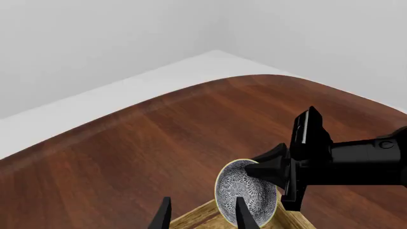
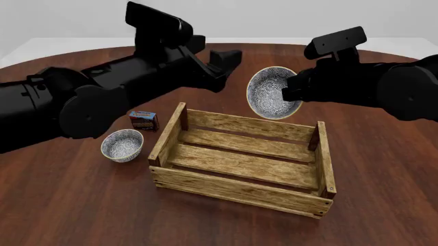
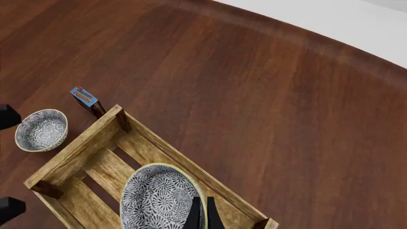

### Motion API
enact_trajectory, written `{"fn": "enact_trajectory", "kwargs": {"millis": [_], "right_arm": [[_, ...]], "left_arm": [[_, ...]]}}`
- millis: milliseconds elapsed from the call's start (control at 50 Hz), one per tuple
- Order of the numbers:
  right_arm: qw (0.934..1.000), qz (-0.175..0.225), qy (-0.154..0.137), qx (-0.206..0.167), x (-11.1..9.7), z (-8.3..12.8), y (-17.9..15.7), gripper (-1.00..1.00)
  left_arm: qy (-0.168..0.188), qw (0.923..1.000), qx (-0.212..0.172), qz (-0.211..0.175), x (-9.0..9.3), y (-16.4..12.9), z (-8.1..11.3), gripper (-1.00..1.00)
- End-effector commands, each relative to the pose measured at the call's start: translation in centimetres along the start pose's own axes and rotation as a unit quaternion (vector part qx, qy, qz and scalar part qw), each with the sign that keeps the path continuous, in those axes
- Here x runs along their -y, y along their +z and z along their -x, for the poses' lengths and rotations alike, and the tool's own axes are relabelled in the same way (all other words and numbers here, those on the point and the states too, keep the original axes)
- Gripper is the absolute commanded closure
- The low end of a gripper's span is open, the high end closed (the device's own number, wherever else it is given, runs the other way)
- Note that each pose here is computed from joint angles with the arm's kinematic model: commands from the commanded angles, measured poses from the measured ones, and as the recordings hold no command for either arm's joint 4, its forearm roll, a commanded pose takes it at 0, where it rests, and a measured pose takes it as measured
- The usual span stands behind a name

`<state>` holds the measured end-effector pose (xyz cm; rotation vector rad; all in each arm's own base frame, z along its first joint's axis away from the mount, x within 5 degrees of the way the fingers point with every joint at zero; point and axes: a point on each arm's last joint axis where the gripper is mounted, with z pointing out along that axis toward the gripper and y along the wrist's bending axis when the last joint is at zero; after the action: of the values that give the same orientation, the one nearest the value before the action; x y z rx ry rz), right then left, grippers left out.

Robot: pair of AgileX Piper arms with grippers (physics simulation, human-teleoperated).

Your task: Stack the right bowl on the left bowl and place them in the tray.

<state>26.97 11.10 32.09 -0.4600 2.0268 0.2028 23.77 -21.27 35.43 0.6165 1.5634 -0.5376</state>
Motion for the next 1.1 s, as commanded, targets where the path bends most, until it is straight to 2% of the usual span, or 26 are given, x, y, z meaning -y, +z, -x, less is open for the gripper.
{"fn": "enact_trajectory", "kwargs": {"millis": [20, 440, 840, 1100], "right_arm": [[0.9996, 0.010, 0.005, 0.024, -0.6, 0.8, -2.1, 1.00], [0.9996, 0.013, 0.003, 0.025, -0.8, 0.8, -2.3, 1.00], [0.9996, 0.015, -0.001, 0.022, -0.9, 0.7, -2.1, 1.00], [0.9996, 0.015, 0.000, 0.023, -0.9, 0.7, -2.1, 1.00]], "left_arm": [[-0.005, 0.9999, -0.006, -0.008, 0.5, 0.9, -0.3, -1.00], [-0.010, 0.9995, -0.027, -0.016, 1.1, 3.1, -2.0, -1.00], [-0.020, 0.9981, -0.052, -0.025, 1.9, 5.1, -4.5, -1.00], [-0.024, 0.9975, -0.064, -0.018, 1.6, 6.1, -6.0, -1.00]]}}
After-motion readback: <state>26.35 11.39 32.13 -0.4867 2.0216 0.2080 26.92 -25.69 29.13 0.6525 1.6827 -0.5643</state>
